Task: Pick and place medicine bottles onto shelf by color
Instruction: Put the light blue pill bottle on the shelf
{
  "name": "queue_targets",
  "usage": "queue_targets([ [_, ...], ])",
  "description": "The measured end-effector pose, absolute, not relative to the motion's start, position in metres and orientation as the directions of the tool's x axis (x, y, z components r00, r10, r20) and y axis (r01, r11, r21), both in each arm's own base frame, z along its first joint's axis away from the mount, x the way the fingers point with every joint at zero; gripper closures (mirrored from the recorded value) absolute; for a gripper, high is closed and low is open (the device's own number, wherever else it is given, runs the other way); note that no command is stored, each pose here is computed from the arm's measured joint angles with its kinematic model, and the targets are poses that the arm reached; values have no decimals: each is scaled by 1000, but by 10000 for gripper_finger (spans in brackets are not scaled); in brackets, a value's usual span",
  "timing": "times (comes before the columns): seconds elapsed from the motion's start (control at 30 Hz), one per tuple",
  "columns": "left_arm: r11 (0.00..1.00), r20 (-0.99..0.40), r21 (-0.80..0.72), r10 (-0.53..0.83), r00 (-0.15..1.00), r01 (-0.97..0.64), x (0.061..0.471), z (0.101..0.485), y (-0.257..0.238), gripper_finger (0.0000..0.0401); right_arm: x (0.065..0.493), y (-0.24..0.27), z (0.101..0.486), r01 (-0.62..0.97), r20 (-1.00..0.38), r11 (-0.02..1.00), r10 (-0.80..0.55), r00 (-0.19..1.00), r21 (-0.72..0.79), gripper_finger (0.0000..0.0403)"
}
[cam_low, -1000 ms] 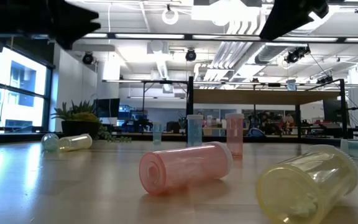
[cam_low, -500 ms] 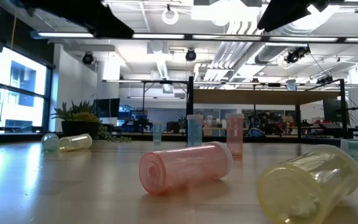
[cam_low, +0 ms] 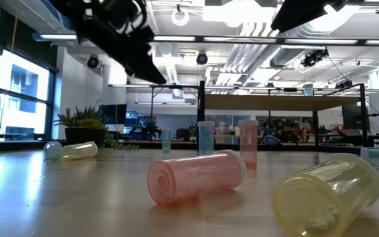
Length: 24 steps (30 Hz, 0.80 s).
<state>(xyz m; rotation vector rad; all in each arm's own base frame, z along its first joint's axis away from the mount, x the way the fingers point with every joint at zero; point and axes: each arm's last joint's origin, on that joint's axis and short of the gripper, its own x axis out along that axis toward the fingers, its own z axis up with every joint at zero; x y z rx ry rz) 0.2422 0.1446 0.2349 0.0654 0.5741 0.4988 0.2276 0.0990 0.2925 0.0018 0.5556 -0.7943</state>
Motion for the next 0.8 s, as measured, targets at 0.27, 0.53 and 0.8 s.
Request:
queue_targets([
  [0.27, 797, -593, 64, 514, 620, -600, 256, 206, 168, 201, 228, 99, 293, 684, -453, 699, -689, 566, -209, 249],
  [0.53, 697, -624, 19, 568, 536, -717, 265, 193, 176, 201, 228, 99, 293, 685, -451, 698, -690, 566, -210, 249],
  [0.8, 606, -622, -115, 574, 533, -787, 267, 193, 177, 201, 228, 98, 294, 692, -434, 689, -702, 565, -215, 249],
])
